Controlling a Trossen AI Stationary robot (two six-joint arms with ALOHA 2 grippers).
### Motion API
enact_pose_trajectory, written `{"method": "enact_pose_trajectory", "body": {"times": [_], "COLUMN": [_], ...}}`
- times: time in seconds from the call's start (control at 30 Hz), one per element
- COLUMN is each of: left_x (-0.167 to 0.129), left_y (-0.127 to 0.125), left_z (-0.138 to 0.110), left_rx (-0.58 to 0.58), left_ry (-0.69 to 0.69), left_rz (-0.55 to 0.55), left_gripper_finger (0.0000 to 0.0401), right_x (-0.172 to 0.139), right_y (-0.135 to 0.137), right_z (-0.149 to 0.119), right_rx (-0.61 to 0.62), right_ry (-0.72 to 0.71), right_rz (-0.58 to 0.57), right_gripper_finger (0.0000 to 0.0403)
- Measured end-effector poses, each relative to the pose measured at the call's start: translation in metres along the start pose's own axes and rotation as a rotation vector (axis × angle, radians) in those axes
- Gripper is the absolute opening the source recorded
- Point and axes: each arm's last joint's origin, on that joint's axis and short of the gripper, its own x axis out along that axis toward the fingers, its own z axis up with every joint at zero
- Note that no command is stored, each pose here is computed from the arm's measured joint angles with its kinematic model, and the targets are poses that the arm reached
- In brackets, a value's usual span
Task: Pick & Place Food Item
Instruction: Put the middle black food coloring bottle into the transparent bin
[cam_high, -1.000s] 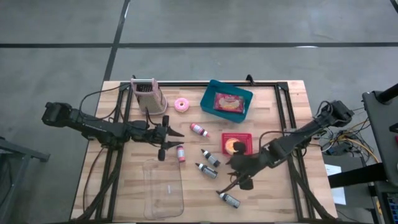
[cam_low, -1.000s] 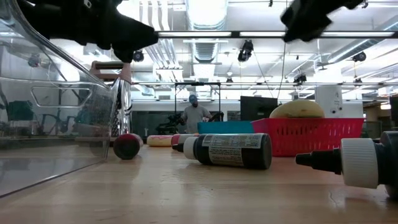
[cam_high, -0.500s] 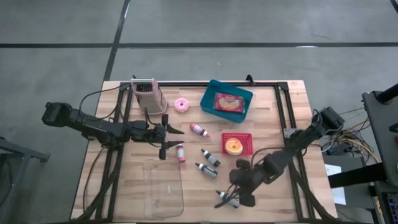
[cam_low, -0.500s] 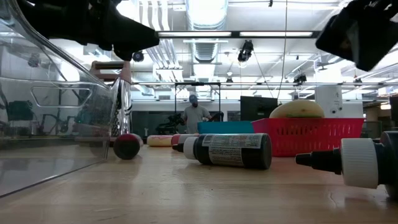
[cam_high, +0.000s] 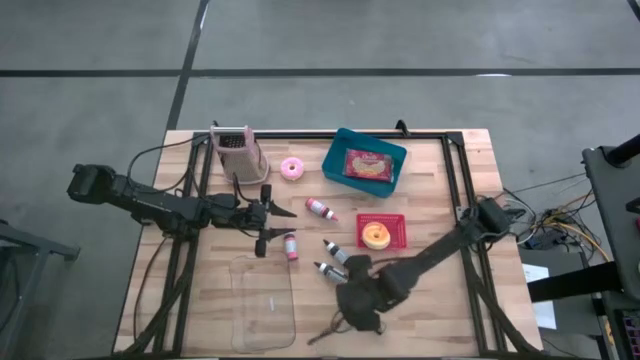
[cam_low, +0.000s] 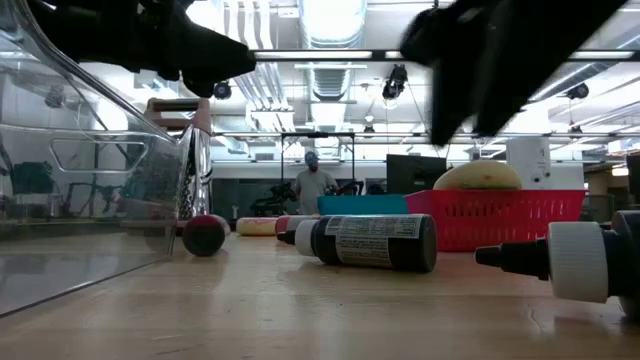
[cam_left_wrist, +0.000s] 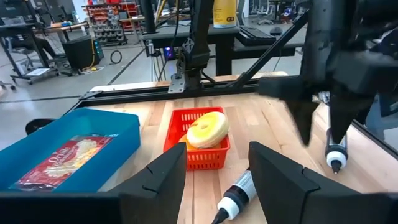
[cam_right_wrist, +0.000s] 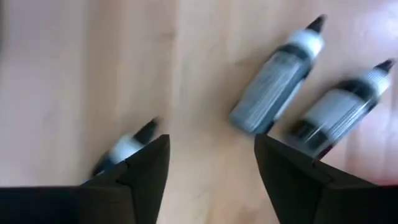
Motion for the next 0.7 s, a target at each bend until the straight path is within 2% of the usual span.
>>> {"method": "enact_pose_trajectory", "body": {"times": [0.3, 0.5, 0.7], "left_x": [-0.002, -0.009, -0.019], "left_y": [0.0, 0.004, 0.005], "left_z": [0.002, 0.006, 0.011], "left_rx": [-0.006, 0.008, -0.009], "left_ry": [-0.011, -0.015, -0.015], "left_rz": [0.006, 0.088, 0.09], "left_gripper_finger": [0.0179, 0.0179, 0.0179], "right_x": [0.017, 0.026, 0.037], "right_y": [-0.028, -0.043, -0.058], "right_z": [0.03, 0.038, 0.043], "right_rx": [-0.026, 0.021, 0.095], "right_ry": [-0.011, -0.014, -0.044], "right_rz": [0.003, 0.054, 0.076], "right_gripper_finger": [0.0286, 0.029, 0.029]}}
